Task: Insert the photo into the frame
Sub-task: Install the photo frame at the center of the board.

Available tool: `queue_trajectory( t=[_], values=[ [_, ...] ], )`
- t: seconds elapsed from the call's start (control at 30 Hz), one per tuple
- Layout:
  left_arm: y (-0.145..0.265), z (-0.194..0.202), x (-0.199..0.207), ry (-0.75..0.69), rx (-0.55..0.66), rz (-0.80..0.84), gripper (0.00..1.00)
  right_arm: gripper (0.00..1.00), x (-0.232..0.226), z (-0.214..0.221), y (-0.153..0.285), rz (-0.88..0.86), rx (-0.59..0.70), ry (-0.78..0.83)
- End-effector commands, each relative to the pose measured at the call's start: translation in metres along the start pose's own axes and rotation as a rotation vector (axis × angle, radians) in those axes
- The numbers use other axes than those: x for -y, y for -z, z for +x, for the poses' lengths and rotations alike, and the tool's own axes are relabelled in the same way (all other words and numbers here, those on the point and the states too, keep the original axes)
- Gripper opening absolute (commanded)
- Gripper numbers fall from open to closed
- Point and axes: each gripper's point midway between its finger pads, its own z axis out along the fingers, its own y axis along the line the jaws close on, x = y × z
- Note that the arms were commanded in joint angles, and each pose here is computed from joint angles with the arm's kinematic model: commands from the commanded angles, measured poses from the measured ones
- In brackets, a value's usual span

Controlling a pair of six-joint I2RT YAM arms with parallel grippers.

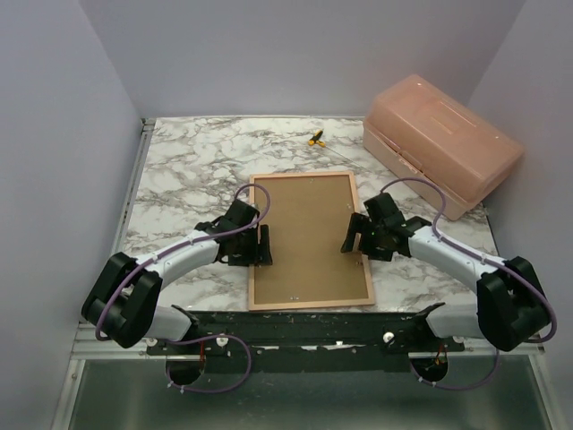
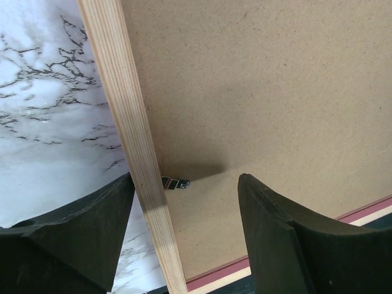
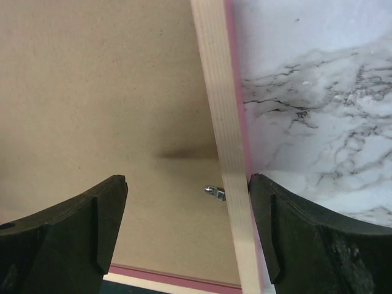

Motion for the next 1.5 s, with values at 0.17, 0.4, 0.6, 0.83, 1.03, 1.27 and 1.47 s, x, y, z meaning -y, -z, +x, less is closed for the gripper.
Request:
queue_trajectory(
  t=[0.17, 0.4, 0.6, 0.83, 1.03, 1.27, 1.47],
  values=[
    [-0.003, 0.037, 0.011, -0.007, -0.108, 0.046, 0.69, 0.85, -0.022, 0.042, 0.016, -0.209, -0.138, -0.029],
    [0.008, 0.051, 0.013, 0.017, -0.107, 0.062, 0.70, 0.85, -0.011, 0.047, 0.036, -0.193, -0.105, -0.074],
    [0.011, 0.055, -0.012, 0.025, -0.093, -0.056, 0.76, 0.92, 0.000, 0.021, 0.028, -0.070, -0.028, -0.042],
    [0.014, 0.037, -0.019, 0.034, -0.058, -0.097, 0.82, 0.95, -0.007, -0.041, 0.010, 0.031, 0.047, 0.012],
    [0.011, 0.023, -0.027, 0.035, -0.051, -0.115, 0.81, 0.95, 0.004, -0.087, -0.013, 0.153, 0.067, 0.066],
    [0.006, 0.014, -0.031, 0.024, -0.053, -0.121, 0.80, 0.92, 0.015, -0.109, -0.039, 0.233, 0.052, 0.117],
    [0.004, 0.012, -0.032, 0.010, -0.061, -0.124, 0.79, 0.84, 0.011, -0.107, -0.064, 0.196, 0.015, 0.138]
  ],
)
